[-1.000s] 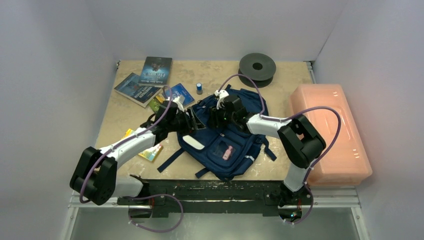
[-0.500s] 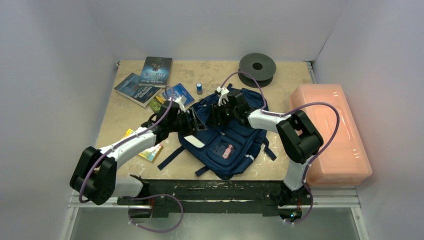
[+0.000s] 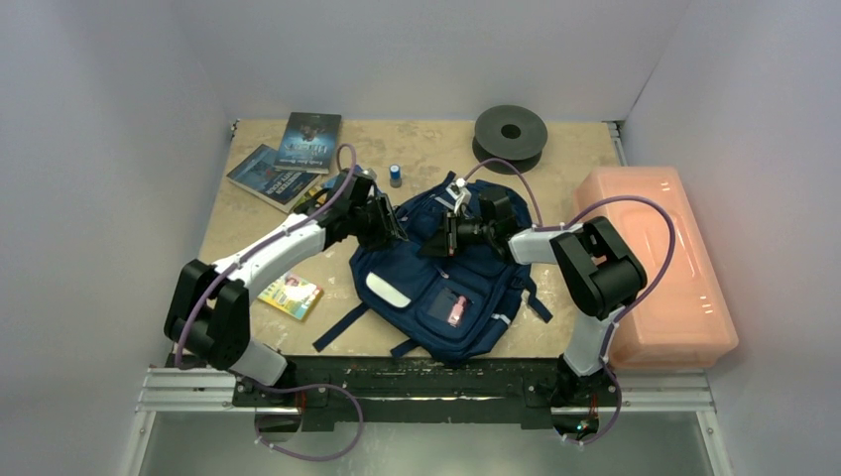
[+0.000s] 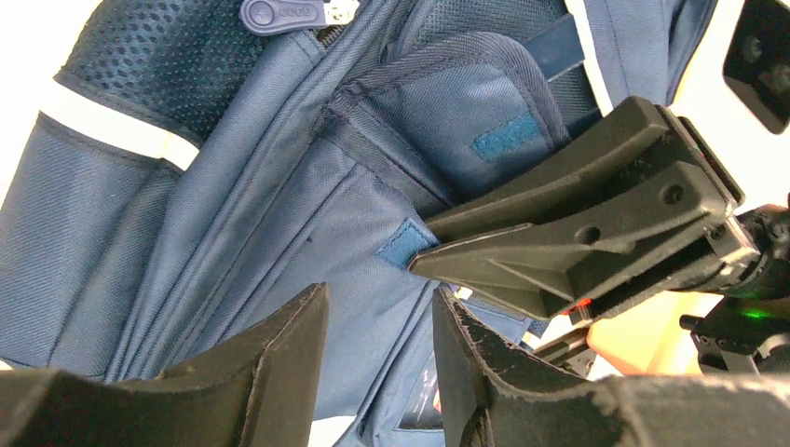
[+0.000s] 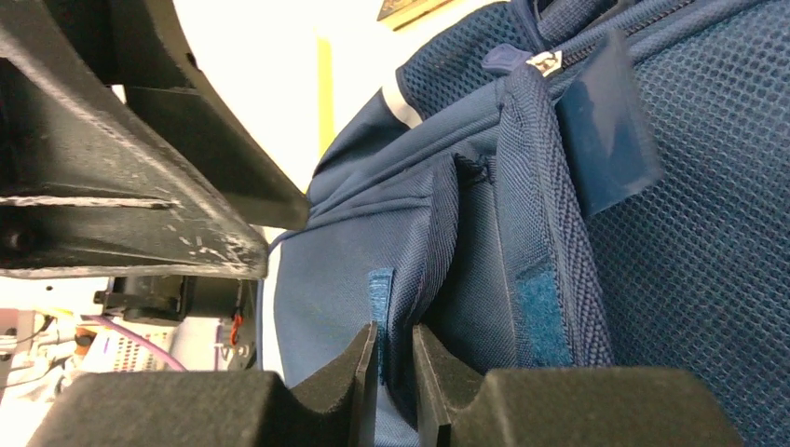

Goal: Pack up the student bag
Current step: Adjust the student bag at the center of the board.

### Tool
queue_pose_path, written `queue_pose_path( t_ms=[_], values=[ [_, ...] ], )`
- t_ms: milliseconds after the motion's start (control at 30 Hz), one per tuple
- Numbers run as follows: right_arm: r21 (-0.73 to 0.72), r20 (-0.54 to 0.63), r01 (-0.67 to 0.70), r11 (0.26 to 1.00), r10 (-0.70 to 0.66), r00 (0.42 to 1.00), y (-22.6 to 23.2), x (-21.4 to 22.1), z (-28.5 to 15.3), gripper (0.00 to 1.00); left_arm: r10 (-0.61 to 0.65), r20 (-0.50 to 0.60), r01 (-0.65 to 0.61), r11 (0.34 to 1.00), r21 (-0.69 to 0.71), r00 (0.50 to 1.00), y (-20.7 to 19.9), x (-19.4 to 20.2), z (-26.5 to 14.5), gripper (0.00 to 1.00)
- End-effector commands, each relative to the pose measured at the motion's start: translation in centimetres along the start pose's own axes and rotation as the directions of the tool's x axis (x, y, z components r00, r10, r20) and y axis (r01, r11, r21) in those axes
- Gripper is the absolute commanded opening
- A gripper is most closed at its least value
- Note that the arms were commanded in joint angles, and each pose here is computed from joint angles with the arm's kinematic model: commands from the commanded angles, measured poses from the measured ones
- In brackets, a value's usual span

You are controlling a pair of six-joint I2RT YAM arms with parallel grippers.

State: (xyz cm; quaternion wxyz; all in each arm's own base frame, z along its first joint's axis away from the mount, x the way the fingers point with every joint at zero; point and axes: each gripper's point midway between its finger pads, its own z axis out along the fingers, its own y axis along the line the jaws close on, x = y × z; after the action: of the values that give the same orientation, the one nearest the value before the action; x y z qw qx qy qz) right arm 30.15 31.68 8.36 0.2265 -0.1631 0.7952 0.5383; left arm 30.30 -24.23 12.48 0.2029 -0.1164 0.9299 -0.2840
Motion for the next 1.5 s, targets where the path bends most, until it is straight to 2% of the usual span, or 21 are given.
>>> queue_pose_path(
  t_ms=[0, 100, 167, 333, 467, 700, 800, 867, 967, 1033, 1067, 1200, 1300, 1467],
  values=[
    [-0.124, 0.075, 0.098, 0.987, -0.089, 0.993, 3.8, -2.4, -0.9, 0.16, 0.035, -0.040, -0.038, 0.996, -0.083, 0.999, -0.9, -0.1, 0.1, 0.44],
    [-0.084, 0.120, 0.157, 0.984, -0.146, 0.982, 3.7, -3.1, -1.1, 0.03, 0.044, -0.072, -0.054, 0.988, -0.141, 0.996, -1.2, -0.4, 1.1, 0.44],
    [-0.044, 0.153, 0.199, 0.979, -0.190, 0.970, 3.7, -3.8, -1.4, 0.00, 0.043, -0.096, -0.059, 0.983, -0.175, 0.994, -1.3, -0.6, 1.6, 0.44],
    [0.014, 0.185, 0.304, 0.952, -0.302, 0.935, 5.2, -4.7, -1.4, 0.00, 0.038, -0.101, -0.058, 0.977, -0.204, 0.994, -1.8, -0.8, 2.3, 0.47],
    [0.076, 0.174, 0.357, 0.931, -0.365, 0.915, 5.4, -4.6, -0.8, 0.00, -0.001, -0.140, -0.038, 0.959, -0.282, 0.990, -0.9, -0.6, 2.9, 0.48],
    [0.182, 0.143, 0.437, 0.881, -0.464, 0.874, 5.4, -4.1, 0.1, 0.00, 0.014, -0.207, -0.072, 0.960, -0.272, 0.978, -0.9, 0.7, 4.0, 0.48],
    [0.219, 0.173, 0.458, 0.862, -0.496, 0.851, 6.0, -4.7, -0.2, 0.00, 0.029, -0.236, -0.095, 0.957, -0.276, 0.971, -0.2, 1.3, 4.4, 0.48],
    [0.238, 0.191, 0.469, 0.850, -0.515, 0.836, 6.3, -5.2, -0.6, 0.00, 0.050, -0.246, -0.115, 0.959, -0.260, 0.968, -0.1, 1.5, 4.6, 0.45],
    [0.242, 0.196, 0.482, 0.842, -0.528, 0.826, 6.5, -5.4, -0.9, 0.00, 0.086, -0.245, -0.141, 0.966, -0.216, 0.966, -0.5, 1.4, 4.9, 0.29],
    [0.236, 0.194, 0.483, 0.843, -0.528, 0.827, 6.7, -5.1, -1.0, 0.04, 0.109, -0.238, -0.159, 0.966, -0.205, 0.965, -0.5, 1.2, 5.1, 0.18],
    [0.234, 0.194, 0.480, 0.845, -0.525, 0.829, 6.6, -4.9, -1.1, 0.08, 0.120, -0.230, -0.168, 0.965, -0.201, 0.966, -0.5, 1.0, 5.1, 0.15],
    [0.226, 0.170, 0.437, 0.871, -0.477, 0.862, 6.4, -3.4, -1.7, 0.36, 0.152, -0.174, -0.183, 0.968, -0.173, 0.973, -0.7, 0.2, 4.8, 0.05],
    [0.228, 0.167, 0.345, 0.911, -0.386, 0.907, 6.0, -2.6, -2.8, 0.51, 0.158, -0.143, -0.180, 0.970, -0.162, 0.977, -0.5, -0.1, 4.5, 0.03],
    [0.180, 0.229, 0.153, 0.972, -0.193, 0.954, 6.1, -3.9, -5.5, 0.56, 0.143, -0.116, -0.157, 0.979, -0.127, 0.983, -0.5, 0.1, 4.4, 0.01]
  ],
)
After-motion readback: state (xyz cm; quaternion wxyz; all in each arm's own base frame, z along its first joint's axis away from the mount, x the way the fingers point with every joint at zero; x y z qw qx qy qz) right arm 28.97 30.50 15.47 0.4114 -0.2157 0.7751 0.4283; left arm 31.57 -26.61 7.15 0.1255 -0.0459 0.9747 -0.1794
